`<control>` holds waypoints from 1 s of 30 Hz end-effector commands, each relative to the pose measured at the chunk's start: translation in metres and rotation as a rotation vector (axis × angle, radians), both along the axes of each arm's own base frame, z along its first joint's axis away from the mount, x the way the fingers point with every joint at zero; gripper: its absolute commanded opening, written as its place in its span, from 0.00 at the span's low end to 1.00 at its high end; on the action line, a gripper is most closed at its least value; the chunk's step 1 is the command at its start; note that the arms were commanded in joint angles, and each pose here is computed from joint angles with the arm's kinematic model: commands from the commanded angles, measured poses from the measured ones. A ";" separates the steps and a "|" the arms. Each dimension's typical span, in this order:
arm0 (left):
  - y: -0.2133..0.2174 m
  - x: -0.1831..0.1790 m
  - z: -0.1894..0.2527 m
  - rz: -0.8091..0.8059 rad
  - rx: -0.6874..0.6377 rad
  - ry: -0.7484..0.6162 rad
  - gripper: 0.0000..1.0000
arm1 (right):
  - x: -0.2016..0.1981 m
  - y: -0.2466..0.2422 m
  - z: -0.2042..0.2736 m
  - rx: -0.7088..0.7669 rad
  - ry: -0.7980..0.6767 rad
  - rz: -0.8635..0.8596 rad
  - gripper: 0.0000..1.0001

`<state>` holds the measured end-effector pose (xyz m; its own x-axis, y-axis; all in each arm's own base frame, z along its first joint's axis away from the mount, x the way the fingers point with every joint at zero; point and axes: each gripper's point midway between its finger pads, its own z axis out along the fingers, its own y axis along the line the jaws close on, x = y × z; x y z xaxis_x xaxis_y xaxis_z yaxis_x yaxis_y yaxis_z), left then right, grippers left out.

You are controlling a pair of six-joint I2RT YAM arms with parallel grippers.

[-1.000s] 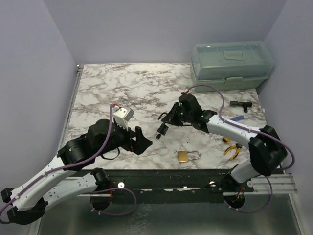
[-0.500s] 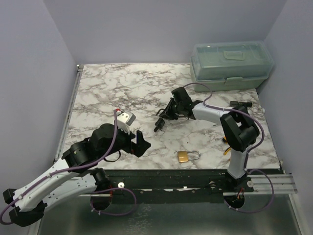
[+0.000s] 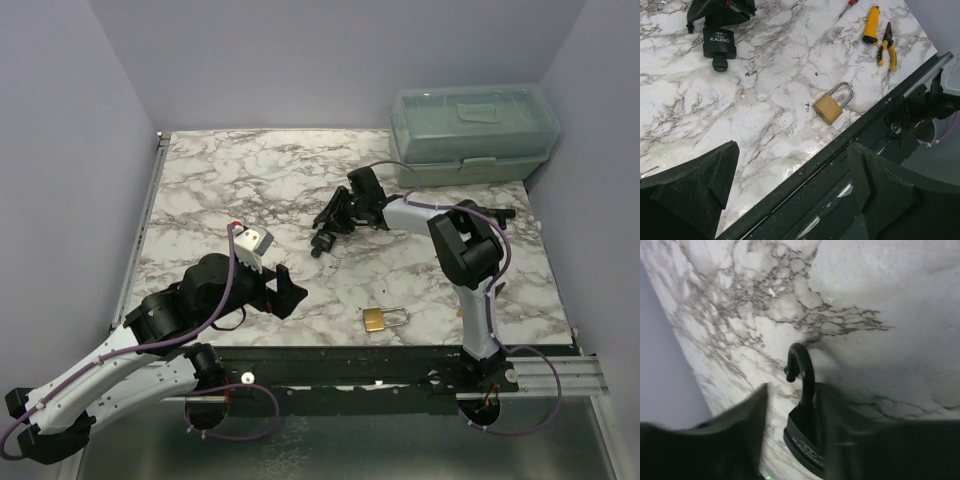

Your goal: Unlock with the key

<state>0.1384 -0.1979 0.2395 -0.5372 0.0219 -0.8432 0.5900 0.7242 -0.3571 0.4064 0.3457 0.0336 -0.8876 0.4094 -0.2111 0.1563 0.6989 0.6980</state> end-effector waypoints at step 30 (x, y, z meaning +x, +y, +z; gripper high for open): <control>0.088 0.059 -0.031 0.735 0.161 0.058 0.95 | -0.140 -0.134 0.116 -0.320 -0.050 -0.174 0.90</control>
